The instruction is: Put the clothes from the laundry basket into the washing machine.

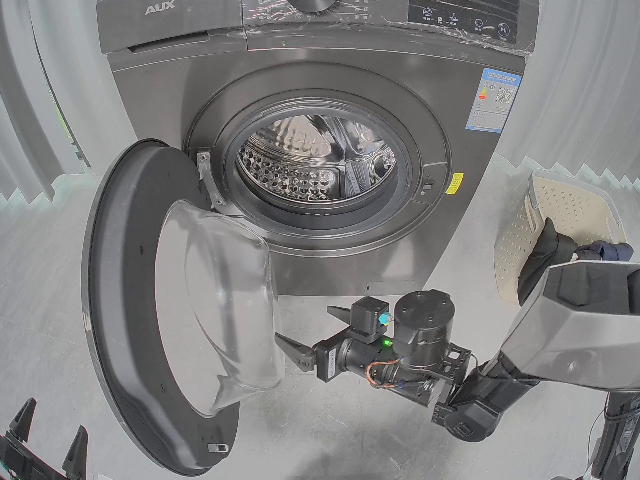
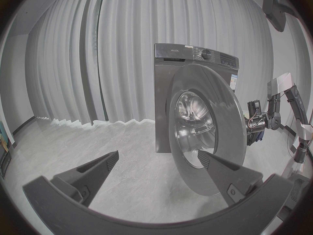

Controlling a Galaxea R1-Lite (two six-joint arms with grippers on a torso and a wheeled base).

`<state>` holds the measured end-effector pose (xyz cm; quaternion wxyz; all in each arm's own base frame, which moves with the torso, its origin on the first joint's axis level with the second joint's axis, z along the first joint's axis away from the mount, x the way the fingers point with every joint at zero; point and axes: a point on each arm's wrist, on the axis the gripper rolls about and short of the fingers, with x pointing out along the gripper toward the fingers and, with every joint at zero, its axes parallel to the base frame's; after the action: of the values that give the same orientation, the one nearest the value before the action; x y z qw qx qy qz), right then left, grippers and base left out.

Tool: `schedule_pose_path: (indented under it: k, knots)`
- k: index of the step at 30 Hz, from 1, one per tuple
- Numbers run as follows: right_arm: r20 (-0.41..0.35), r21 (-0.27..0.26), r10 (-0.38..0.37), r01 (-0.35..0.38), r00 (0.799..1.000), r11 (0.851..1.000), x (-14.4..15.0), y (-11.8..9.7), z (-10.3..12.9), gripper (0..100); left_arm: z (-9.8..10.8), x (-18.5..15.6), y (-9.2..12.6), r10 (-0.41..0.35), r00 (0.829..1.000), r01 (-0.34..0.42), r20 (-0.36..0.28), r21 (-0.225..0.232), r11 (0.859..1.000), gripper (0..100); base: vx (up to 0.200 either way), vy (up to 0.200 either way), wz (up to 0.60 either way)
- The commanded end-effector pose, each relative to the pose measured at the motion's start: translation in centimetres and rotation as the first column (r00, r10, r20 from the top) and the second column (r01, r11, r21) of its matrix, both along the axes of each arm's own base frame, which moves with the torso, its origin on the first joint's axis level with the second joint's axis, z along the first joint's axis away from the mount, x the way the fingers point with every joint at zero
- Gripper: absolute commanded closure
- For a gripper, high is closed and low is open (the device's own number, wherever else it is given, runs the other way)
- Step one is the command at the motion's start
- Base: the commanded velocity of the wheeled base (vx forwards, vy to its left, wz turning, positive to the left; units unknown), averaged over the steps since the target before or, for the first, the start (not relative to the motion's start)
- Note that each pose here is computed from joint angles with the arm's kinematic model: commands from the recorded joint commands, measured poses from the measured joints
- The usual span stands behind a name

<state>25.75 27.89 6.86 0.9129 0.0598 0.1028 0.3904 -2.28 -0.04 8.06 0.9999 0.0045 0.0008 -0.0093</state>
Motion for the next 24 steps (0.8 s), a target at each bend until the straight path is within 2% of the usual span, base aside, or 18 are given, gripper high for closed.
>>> schedule_pose_path:
  k: [1,6,17,24]
  knots:
    - [-0.007,-0.008,0.036,-0.036,0.999,0.999,-0.3,1.8,-1.2,0,-0.5,0.0,0.0,0.000,1.000,0.000,-0.006,0.000,1.000,0,0.000,0.000,0.00]
    - [0.006,0.009,0.054,-0.054,0.999,0.999,-0.6,2.5,-0.9,0,-0.5,0.0,0.0,0.002,1.000,-0.002,-0.006,-0.001,1.000,0,0.000,0.000,0.00]
    - [0.036,0.037,0.030,-0.032,0.999,0.999,0.7,2.6,-0.1,0,-0.5,0.0,0.0,0.000,1.000,0.000,-0.006,0.000,1.000,0,0.000,0.000,0.00]
    - [0.032,0.032,0.011,-0.012,0.999,0.999,2.4,3.7,-0.7,0,-0.5,0.0,0.0,0.000,1.000,0.000,-0.006,0.000,1.000,0,-0.171,0.000,0.00]
